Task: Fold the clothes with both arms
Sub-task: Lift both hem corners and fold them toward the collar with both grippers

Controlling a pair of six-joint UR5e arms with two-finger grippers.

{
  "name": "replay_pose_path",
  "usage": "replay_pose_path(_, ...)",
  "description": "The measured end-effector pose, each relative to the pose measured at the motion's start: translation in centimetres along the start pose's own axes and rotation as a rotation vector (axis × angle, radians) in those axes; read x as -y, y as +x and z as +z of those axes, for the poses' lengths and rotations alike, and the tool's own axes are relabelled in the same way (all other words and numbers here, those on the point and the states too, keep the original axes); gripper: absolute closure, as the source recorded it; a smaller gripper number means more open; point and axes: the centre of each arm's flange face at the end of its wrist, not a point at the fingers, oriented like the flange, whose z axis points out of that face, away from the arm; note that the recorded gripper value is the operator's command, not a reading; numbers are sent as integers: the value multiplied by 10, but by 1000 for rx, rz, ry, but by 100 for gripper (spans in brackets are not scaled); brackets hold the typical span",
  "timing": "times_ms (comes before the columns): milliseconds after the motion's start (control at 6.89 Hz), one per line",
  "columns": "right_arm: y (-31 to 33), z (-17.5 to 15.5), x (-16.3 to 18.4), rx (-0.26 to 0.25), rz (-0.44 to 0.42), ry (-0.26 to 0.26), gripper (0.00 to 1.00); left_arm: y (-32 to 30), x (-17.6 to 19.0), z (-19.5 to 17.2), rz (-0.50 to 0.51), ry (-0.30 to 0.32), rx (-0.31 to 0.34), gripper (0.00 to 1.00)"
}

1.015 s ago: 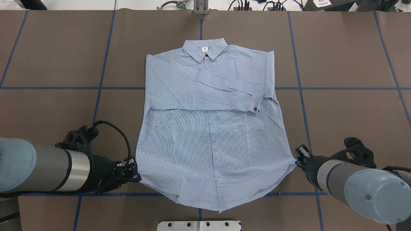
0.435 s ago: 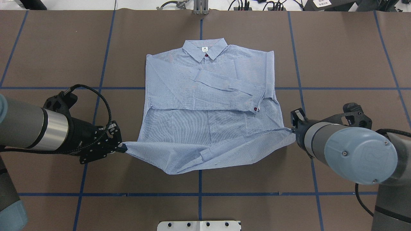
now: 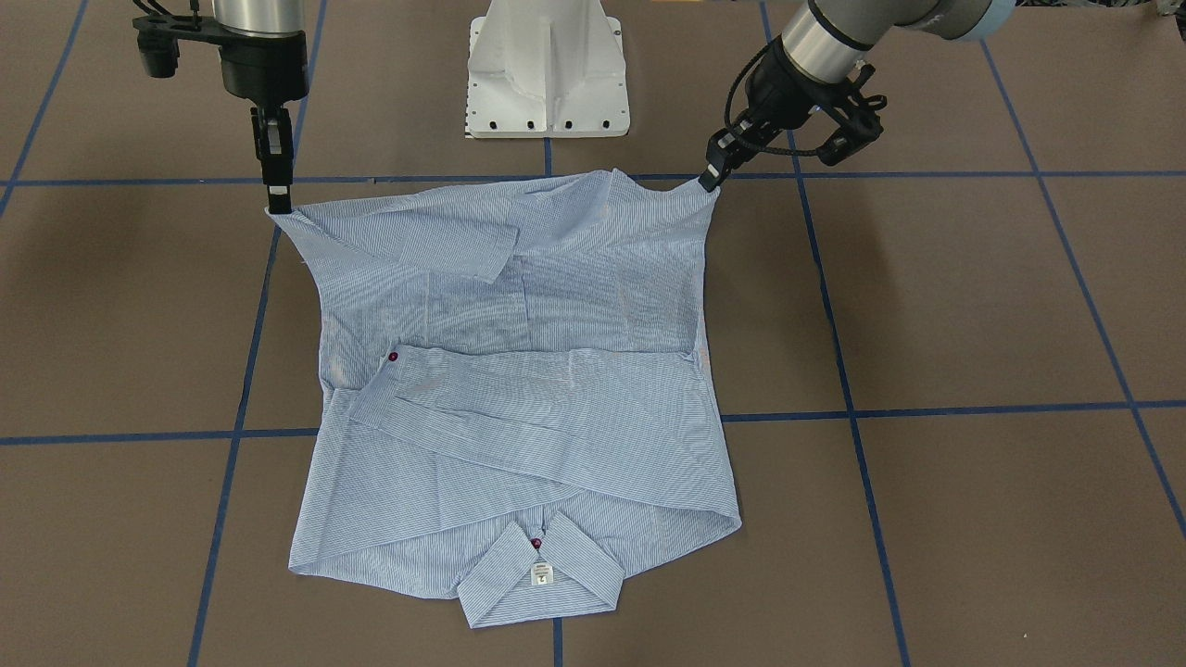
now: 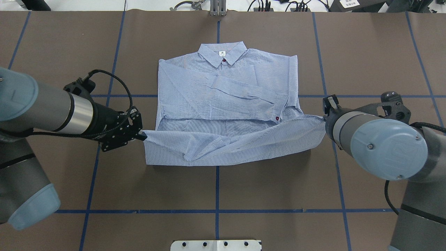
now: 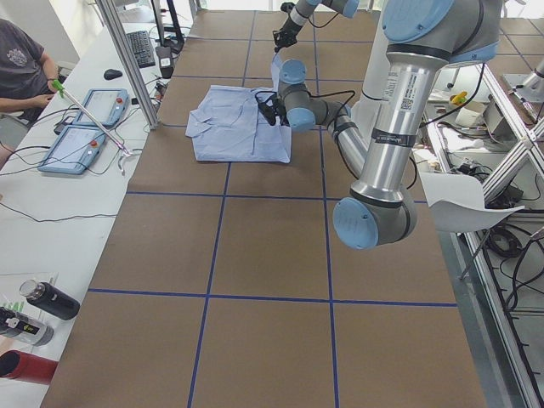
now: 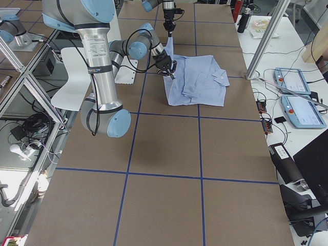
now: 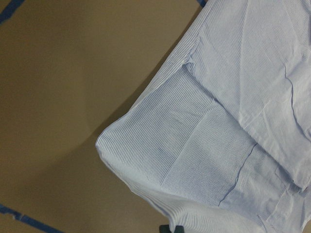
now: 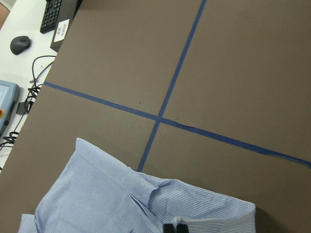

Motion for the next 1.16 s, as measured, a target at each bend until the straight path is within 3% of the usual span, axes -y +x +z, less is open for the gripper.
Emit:
replay_pose_path(435, -58, 47, -1, 49, -24, 78, 100, 63, 84, 34, -57, 116, 4, 100)
replay_pose_path(870, -96, 128, 14, 91, -62, 114, 100, 87, 137, 56, 22, 156, -20, 100)
replay_pose_path(1160, -122, 172, 17, 89, -81, 119, 100, 100, 163, 85, 49, 167, -39, 100)
